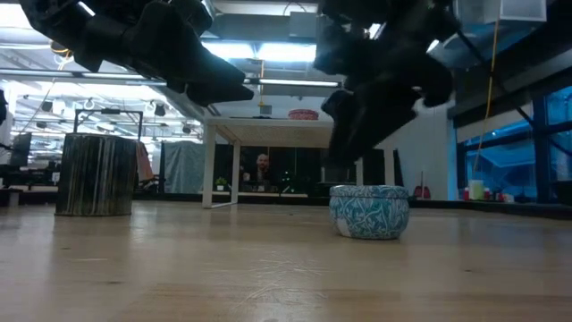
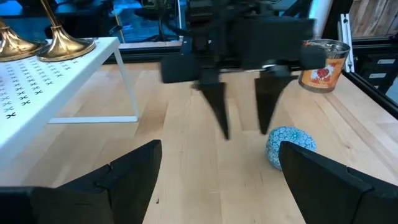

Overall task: Pick & Place candle stick holders
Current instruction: Put the small blue scented candle on the shelf

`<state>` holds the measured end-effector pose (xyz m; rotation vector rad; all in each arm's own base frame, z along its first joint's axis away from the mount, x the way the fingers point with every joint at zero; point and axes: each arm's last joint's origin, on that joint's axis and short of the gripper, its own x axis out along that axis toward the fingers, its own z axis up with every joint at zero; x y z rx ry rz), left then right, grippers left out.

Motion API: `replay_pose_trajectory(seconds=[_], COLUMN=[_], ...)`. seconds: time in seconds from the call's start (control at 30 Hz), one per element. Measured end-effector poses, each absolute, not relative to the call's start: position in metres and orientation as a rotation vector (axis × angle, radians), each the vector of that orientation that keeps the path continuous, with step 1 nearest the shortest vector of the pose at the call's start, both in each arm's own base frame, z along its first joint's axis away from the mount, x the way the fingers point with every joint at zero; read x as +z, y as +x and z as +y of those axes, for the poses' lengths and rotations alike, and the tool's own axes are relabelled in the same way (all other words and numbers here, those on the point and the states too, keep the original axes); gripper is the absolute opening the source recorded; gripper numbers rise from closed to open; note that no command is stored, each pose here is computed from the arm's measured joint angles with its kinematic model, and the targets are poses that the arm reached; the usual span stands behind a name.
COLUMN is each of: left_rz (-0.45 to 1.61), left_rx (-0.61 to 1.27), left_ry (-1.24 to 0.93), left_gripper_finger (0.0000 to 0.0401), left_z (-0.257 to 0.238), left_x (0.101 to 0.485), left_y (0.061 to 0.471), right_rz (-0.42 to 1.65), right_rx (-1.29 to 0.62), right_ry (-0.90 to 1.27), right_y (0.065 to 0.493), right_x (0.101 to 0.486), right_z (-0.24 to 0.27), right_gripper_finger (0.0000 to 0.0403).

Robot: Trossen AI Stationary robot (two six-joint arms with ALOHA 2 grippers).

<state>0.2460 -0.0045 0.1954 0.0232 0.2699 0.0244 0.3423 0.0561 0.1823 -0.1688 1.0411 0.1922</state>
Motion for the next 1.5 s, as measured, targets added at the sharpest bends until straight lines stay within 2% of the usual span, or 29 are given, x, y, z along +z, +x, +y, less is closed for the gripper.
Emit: replay_pose_trajectory(seconds=[0.23, 0.37, 0.57, 0.77, 1.1, 1.3, 1.5], left_rz=[0.271, 0.276, 0.278, 0.278, 0.272, 0.274, 0.278], left_rx=[0.024, 0.024, 0.023, 0.023, 0.024, 0.024, 0.024], left_ry=[0.023, 0.023, 0.015, 0.013, 0.013, 0.013, 0.013], left_gripper_finger=[0.0322, 0.0322, 0.0322, 0.0322, 0.0322, 0.0322, 0.0322], left_z=[-0.004, -0.005, -0.005, -0.005, -0.005, -0.005, -0.005], left_x=[0.195, 0.195, 0.195, 0.195, 0.195, 0.195, 0.195], left_y=[0.246, 0.246, 0.246, 0.246, 0.246, 0.246, 0.246], right_rz=[1.235, 1.277, 1.292, 1.274, 1.234, 1.239, 1.142], right_rx=[0.092, 0.079, 0.081, 0.044, 0.054, 0.0, 0.025], right_ry=[-0.068, -0.047, -0.004, 0.077, 0.359, 0.385, 0.369], right_y=[0.309, 0.295, 0.291, 0.299, 0.327, 0.337, 0.356], right_x=[0.196, 0.202, 0.192, 0.178, 0.157, 0.141, 0.131], right_z=[0.07, 0.088, 0.116, 0.126, 0.119, 0.106, 0.085], right_gripper_finger=[0.0232, 0.0232, 0.0232, 0.0232, 0.0232, 0.0232, 0.0232])
